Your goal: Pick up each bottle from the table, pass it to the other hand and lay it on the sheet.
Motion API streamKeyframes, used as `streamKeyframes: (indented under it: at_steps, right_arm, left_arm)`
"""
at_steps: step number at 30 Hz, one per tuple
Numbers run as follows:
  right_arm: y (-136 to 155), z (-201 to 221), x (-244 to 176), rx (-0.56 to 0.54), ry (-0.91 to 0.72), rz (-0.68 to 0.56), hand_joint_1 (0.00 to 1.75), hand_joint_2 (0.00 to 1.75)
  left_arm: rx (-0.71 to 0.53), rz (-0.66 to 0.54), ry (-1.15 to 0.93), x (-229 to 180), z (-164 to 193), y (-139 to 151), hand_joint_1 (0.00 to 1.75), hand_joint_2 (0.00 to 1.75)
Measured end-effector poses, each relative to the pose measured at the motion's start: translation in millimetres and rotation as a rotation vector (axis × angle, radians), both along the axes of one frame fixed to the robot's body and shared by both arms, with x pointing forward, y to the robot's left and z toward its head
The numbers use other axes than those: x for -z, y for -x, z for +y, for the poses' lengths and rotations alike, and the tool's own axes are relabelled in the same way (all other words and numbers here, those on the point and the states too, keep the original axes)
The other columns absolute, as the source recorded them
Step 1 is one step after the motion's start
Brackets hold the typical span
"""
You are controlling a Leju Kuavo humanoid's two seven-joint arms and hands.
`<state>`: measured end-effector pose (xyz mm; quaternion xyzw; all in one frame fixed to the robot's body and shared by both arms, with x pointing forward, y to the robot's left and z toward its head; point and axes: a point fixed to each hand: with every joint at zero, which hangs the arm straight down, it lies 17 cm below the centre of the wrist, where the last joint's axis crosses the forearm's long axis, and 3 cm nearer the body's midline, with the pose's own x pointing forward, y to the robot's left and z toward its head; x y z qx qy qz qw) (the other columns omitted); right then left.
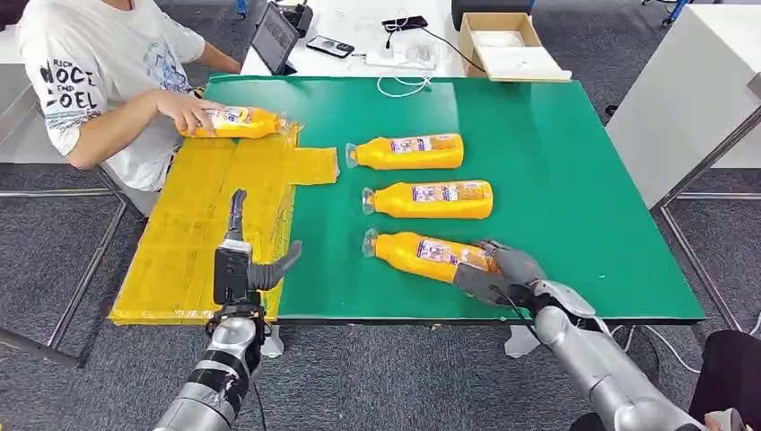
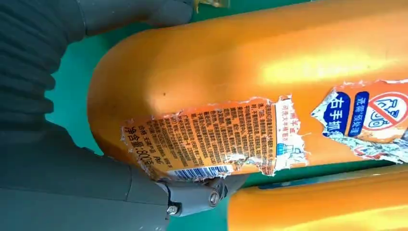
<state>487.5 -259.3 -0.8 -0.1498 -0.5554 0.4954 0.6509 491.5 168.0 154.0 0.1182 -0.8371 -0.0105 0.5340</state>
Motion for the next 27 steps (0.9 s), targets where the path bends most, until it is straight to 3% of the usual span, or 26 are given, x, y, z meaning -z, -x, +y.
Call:
streamKeyframes:
  at_steps: [6,7,8,11,23,24,25,27]
  right_arm:
    - [-0.3,1.7,-0.4,0.002,-0.006,-0.001,1.24,1.75]
    - [-0.3,1.8,-0.4,0.003,-0.006,-0.002,1.12,1.75]
    - [0.0,2.4,-0.2,0.003,-0.008,-0.002,1.10,1.75]
    - [0.8,3.4,0.3,0.008,-0.015,-0.009,1.54,1.75]
    - [9.7,26.0,-9.8,0.065,-0.125,-0.110,1.54,1.75]
    - [10.5,26.9,-9.8,0.066,-0.129,-0.110,1.59,1.75]
    - [10.5,27.1,-10.4,0.068,-0.132,-0.111,1.75,1.75]
    - [11.0,28.0,-10.9,0.072,-0.138,-0.114,1.75,1.75]
  left_arm:
    - [0.002,0.005,0.000,1.9,-0.7,0.2,0.00,1.75]
    - [0.004,0.006,0.000,2.3,-1.2,0.2,0.00,1.75]
    - [0.008,0.009,0.001,3.1,-2.0,0.2,0.00,1.75]
    - [0.020,0.021,0.009,6.2,-4.8,0.1,0.00,1.75]
    - [0.022,0.036,0.015,9.4,-7.0,0.1,0.00,1.75]
    - [0.022,0.036,0.015,9.4,-7.0,0.1,0.00,1.75]
    - [0.022,0.036,0.015,9.5,-7.0,0.1,0.00,1.75]
    - [0.022,0.036,0.015,9.5,-7.0,0.1,0.00,1.75]
